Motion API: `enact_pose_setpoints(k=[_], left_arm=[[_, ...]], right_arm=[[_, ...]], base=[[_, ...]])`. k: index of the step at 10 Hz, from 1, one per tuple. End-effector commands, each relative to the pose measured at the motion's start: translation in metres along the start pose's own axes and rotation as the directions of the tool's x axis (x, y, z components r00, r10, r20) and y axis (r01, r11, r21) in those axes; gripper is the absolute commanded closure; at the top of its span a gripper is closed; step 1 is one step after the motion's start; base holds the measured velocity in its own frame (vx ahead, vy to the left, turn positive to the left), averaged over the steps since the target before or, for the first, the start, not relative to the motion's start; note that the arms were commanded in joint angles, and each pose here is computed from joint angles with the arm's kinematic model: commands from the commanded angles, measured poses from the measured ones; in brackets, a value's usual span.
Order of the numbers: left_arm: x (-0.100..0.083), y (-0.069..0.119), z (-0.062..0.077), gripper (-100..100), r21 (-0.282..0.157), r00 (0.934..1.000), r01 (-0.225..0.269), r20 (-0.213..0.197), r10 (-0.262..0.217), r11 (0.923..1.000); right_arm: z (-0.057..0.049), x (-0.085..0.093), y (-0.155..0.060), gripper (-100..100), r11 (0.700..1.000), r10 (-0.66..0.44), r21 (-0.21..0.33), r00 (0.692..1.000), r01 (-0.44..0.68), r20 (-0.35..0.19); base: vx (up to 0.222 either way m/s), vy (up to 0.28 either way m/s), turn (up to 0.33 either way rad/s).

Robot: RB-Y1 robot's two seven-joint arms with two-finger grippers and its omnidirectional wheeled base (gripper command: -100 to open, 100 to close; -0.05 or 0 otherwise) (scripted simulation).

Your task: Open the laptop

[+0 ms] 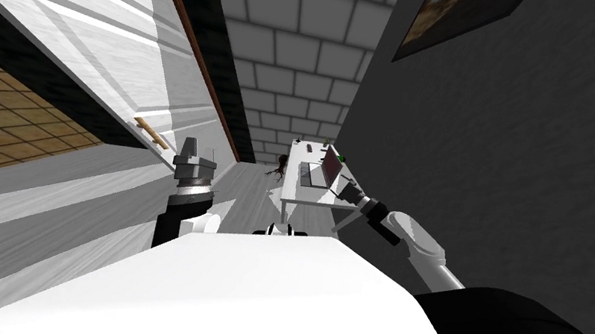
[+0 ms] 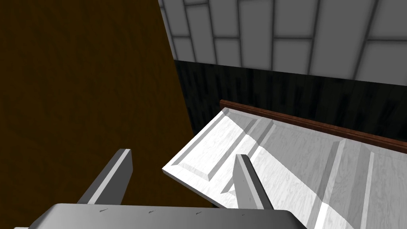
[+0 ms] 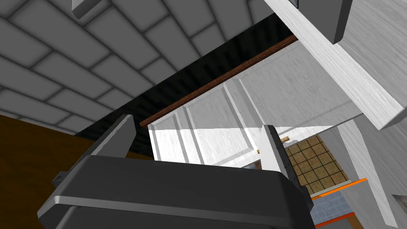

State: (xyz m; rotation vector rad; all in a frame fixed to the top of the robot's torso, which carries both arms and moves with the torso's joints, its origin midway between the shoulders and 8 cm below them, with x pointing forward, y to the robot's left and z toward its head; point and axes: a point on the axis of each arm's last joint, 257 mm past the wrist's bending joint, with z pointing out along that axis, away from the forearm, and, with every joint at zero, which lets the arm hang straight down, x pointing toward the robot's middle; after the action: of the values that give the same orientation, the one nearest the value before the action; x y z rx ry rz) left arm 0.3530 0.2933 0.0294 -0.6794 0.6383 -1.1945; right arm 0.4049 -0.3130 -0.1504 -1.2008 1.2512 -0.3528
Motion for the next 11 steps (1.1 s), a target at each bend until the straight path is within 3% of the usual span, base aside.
enact_pose_setpoints(k=[1, 5, 9, 11], left_arm=[[0.0, 0.0, 0.0, 0, 0.0, 1.0, 0.0, 0.0, 0.0, 1.0], [0.0, 0.0, 0.0, 0, 0.0, 1.0, 0.0, 0.0, 0.0, 1.0], [0.0, 0.0, 0.0, 0, 0.0, 1.0, 0.0, 0.0, 0.0, 1.0], [0.0, 0.0, 0.0, 0, 0.0, 1.0, 0.0, 0.0, 0.0, 1.0]], right_arm=[[0.009, -0.005, -0.004, -100, 0.999, 0.05, 0.016, 0.998, -0.051, 0.03], [0.011, 0.019, -0.041, -100, 0.993, 0.058, 0.106, 0.998, -0.055, -0.033], [0.006, 0.041, -0.079, -100, 0.98, 0.054, 0.198, 0.993, -0.033, -0.101], [0.009, 0.039, -0.074, -100, 0.982, 0.055, 0.187, 0.994, -0.037, -0.091]], base=[[-0.013, -0.088, 0.079], [0.073, -0.004, -0.006], [0.08, 0.042, -0.029], [0.021, 0.016, -0.004]])
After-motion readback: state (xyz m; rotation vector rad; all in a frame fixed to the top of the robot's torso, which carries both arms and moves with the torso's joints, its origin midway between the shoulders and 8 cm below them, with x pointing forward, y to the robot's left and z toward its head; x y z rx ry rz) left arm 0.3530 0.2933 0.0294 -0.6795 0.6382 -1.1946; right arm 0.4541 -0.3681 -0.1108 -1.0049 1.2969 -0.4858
